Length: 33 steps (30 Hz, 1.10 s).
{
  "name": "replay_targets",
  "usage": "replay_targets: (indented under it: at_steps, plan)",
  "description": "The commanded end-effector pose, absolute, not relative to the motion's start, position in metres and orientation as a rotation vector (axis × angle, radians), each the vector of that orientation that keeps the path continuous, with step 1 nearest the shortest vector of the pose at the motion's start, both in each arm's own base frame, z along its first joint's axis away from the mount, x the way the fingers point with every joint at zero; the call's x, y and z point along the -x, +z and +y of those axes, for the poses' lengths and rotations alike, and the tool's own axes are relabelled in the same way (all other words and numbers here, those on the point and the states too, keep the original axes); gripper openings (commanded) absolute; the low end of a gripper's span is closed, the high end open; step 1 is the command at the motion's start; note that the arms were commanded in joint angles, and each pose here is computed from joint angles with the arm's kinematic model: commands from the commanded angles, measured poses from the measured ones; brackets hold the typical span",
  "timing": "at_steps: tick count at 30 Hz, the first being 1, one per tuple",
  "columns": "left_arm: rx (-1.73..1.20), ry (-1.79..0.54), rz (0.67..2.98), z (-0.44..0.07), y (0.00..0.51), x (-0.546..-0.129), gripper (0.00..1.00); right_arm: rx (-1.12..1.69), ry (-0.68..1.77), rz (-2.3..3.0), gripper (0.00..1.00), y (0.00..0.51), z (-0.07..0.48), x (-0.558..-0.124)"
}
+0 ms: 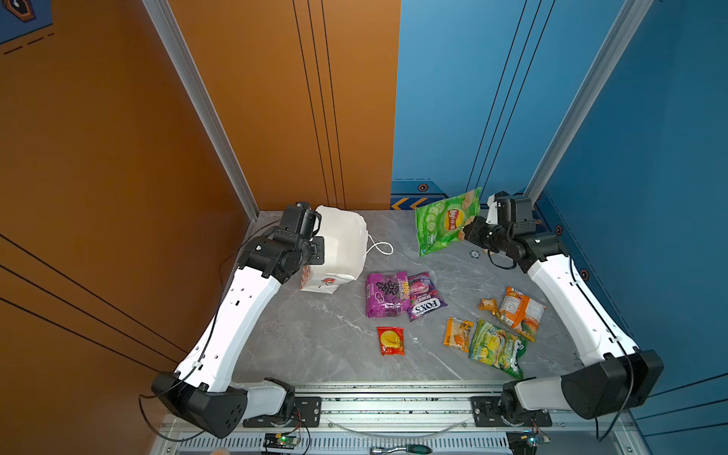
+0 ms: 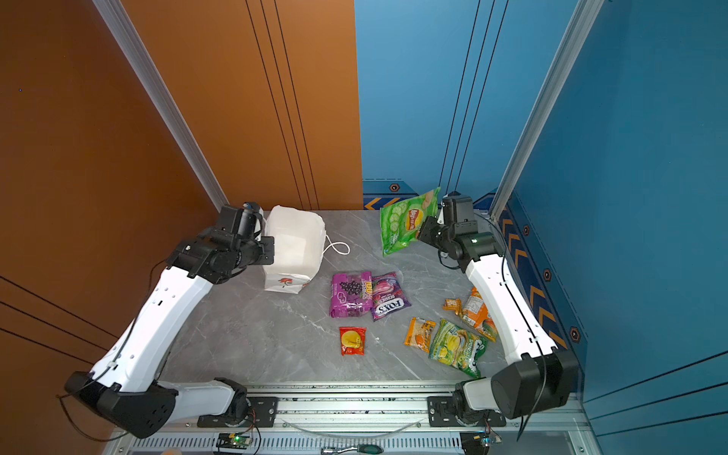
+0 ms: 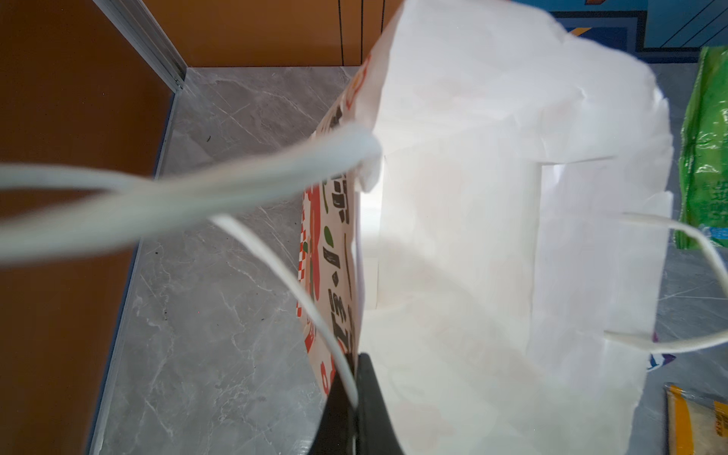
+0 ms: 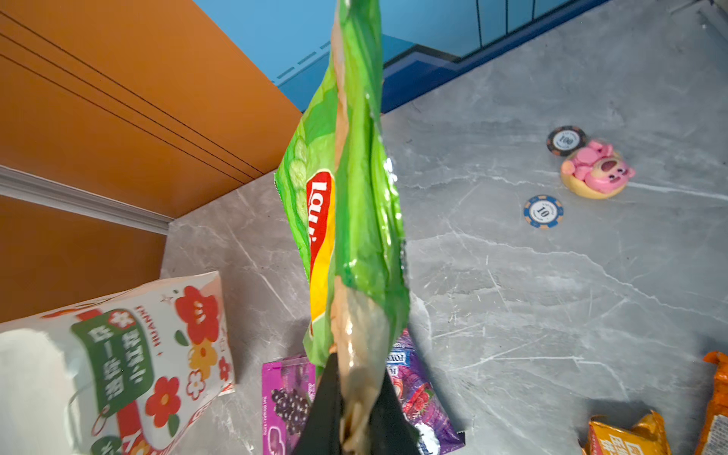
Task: Place the snacks into the paper bag
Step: 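Lift the green chip bag with the right gripper and carry it toward the paper bag, then lower the chip bag into the paper bag held by the left gripper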
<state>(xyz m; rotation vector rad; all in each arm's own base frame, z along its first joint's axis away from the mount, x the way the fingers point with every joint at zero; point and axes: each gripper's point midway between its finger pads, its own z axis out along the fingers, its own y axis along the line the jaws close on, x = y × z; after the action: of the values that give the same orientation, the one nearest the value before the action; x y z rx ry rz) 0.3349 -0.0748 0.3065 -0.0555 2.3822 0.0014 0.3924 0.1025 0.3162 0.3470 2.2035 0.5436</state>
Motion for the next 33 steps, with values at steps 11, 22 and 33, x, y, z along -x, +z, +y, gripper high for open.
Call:
replay_targets:
  at_steps: [11, 22, 33]
  plan:
    - [0.132, -0.054, 2.422, -0.083, 0.315, -0.347, 0.00, -0.237, 0.655, 1.946, 0.00, 0.425, 0.151, -0.337]
    - [0.143, -0.044, 2.431, -0.088, 0.310, -0.353, 0.00, -0.015, 0.785, 1.930, 0.00, 0.447, 0.252, -0.306]
    - [0.121, -0.068, 2.437, -0.098, 0.307, -0.352, 0.00, 0.088, 0.730, 2.006, 0.00, 0.420, 0.303, -0.300]
